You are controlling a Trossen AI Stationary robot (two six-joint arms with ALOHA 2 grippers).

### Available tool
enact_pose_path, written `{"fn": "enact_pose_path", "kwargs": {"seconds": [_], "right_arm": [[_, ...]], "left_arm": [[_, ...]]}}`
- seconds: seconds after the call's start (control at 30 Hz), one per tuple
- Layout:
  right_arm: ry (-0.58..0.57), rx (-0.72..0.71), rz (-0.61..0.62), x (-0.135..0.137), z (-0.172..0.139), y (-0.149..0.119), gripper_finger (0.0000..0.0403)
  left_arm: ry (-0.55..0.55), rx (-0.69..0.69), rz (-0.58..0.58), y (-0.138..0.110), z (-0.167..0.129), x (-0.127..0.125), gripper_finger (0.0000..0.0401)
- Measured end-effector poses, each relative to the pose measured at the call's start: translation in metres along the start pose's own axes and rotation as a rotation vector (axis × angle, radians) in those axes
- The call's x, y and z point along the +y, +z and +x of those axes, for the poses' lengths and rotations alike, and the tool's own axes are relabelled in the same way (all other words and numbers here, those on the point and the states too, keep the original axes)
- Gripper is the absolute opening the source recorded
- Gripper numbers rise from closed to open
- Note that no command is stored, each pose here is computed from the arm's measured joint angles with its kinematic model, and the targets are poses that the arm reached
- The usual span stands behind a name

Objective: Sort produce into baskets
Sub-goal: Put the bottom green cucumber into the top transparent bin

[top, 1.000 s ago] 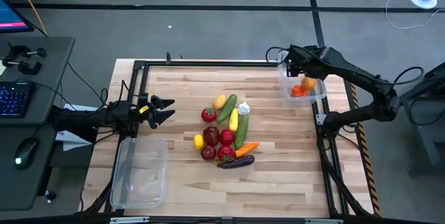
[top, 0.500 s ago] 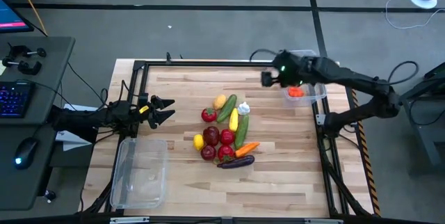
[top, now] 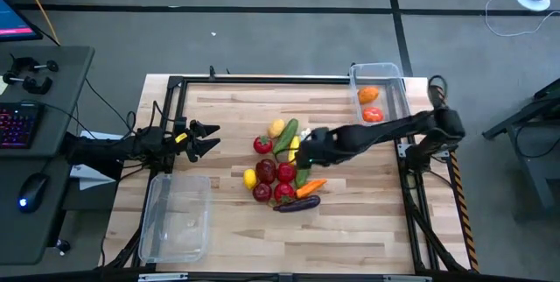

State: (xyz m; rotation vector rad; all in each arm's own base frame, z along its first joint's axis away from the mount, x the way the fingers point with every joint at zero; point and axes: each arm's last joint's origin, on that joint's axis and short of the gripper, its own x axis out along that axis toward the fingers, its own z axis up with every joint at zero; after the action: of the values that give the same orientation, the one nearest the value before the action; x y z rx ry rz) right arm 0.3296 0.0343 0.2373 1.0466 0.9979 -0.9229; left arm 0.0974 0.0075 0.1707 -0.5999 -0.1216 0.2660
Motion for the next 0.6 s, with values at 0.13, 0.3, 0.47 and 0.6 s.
{"fn": "enact_pose_path", "kwargs": {"seconds": [0.13, 0.3, 0.47, 0.6], "right_arm": [[-0.05, -0.03, 0.05, 0.003, 0.019, -0.001, 0.036], [-0.099, -0.053, 0.123, 0.004, 0.036, -0.001, 0.036], [-0.117, -0.048, 0.138, 0.007, 0.056, 0.003, 0.036], [-0.149, -0.05, 0.156, 0.005, 0.066, 0.009, 0.036]], "left_arm": [[0.0, 0.0, 0.0, 0.0, 0.0, 0.0, 0.0378], [0.0, 0.0, 0.0, 0.0, 0.0, 0.0, 0.0378], [-0.001, 0.0, 0.0, 0.0, 0.0, 0.0, 0.0378], [0.0, 0.0, 0.0, 0.0, 0.0, 0.0, 0.0378]]}}
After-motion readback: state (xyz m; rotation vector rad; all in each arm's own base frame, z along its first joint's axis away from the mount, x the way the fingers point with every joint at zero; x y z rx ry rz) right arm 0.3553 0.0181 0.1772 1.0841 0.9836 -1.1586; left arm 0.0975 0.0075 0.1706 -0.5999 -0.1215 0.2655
